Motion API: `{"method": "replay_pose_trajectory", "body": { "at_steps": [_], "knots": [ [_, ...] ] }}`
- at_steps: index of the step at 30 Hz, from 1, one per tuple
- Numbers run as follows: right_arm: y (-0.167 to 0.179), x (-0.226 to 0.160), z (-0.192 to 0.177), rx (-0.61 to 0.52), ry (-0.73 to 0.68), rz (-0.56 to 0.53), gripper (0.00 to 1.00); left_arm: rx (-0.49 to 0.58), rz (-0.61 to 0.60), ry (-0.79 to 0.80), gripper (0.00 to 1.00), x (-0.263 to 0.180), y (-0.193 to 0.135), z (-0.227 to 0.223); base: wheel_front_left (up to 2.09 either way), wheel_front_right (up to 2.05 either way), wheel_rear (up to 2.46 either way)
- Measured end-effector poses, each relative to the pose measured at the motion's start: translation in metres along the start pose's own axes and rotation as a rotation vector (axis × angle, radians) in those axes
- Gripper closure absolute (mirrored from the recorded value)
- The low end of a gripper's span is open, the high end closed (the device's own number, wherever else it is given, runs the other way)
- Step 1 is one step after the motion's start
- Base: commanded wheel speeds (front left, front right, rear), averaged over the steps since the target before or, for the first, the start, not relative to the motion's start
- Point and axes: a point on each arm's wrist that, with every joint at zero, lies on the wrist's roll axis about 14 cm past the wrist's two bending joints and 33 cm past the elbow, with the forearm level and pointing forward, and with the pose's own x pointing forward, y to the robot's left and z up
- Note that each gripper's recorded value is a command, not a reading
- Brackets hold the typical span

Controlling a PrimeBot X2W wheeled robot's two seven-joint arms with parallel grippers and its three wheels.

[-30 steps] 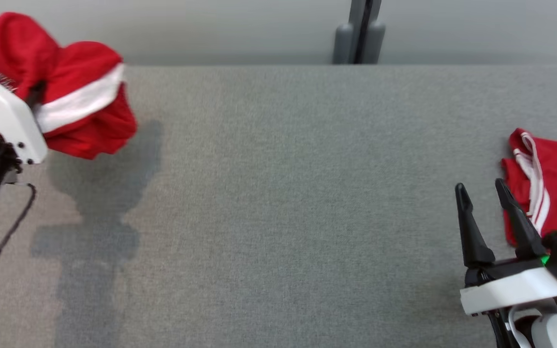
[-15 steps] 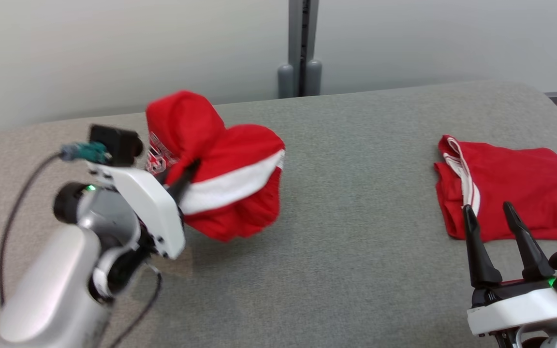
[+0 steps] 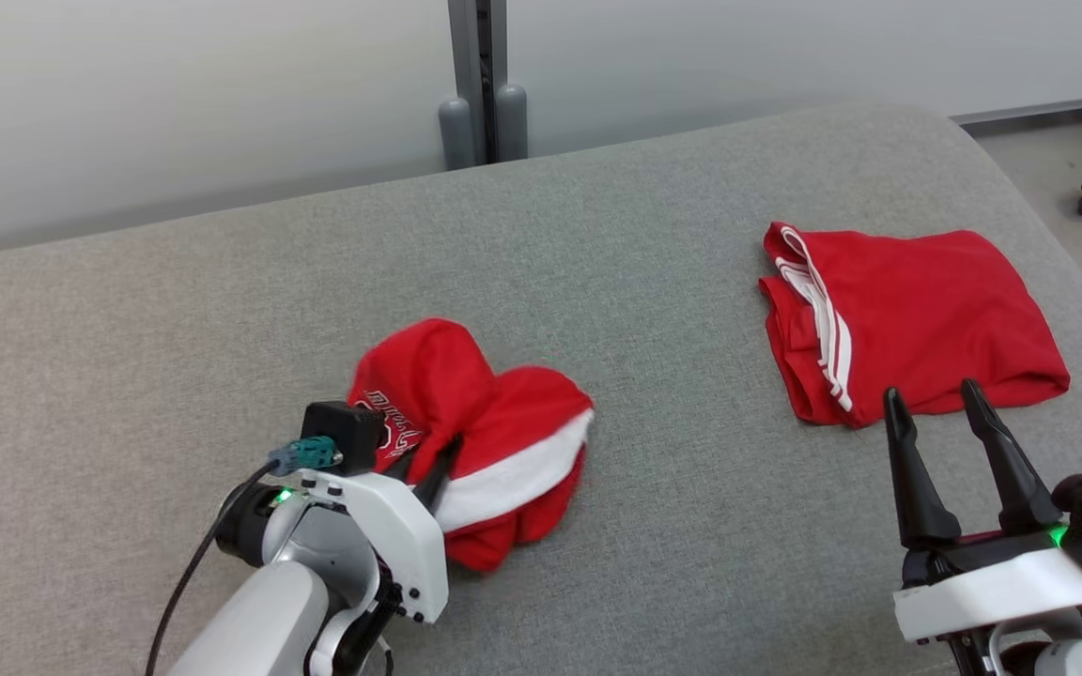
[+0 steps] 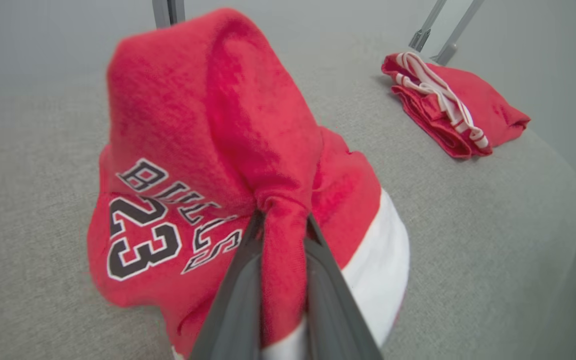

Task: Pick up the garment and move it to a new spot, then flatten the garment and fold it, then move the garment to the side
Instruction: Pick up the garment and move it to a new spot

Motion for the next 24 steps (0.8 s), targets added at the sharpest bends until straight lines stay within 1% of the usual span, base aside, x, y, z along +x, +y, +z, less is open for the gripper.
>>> {"method": "replay_pose_trajectory", "body": {
  "at_steps": [1, 2, 3, 9, 14, 19, 24],
  "knots": [
    [0.001, 0.001, 0.0, -0.001, 0.001, 0.002, 0.0, 0.0, 0.0, 0.01, 0.92, 0.003, -0.001, -0.005, 0.0, 0.0, 0.0],
    [0.001, 0.002, -0.001, -0.001, 0.002, 0.003, 0.0, -0.008, 0.001, 0.013, 0.52, 0.006, -0.001, -0.007, 0.0, 0.0, 0.0],
    [0.001, 0.003, -0.002, -0.001, 0.005, 0.003, 0.0, -0.012, 0.002, 0.009, 0.0, 0.008, -0.001, -0.007, 0.0, 0.0, 0.0],
    [0.006, 0.008, -0.001, -0.003, -0.001, 0.019, 0.0, -0.012, 0.016, -0.042, 0.0, 0.006, 0.006, 0.003, 0.0, 0.0, 0.0],
    [0.01, 0.008, 0.001, 0.001, -0.011, 0.035, 0.0, 0.012, 0.047, -0.175, 0.0, -0.008, 0.013, 0.041, 0.0, 0.0, 0.0],
    [0.015, 0.008, 0.006, 0.006, -0.024, 0.053, 0.0, 0.025, 0.132, -0.325, 0.0, -0.039, 0.035, 0.081, 0.0, 0.0, 0.0],
    [0.02, 0.004, 0.006, 0.011, -0.022, 0.07, 0.0, 0.018, 0.24, -0.417, 0.0, -0.077, 0.061, 0.091, 0.0, 0.0, 0.0]
  ]
}}
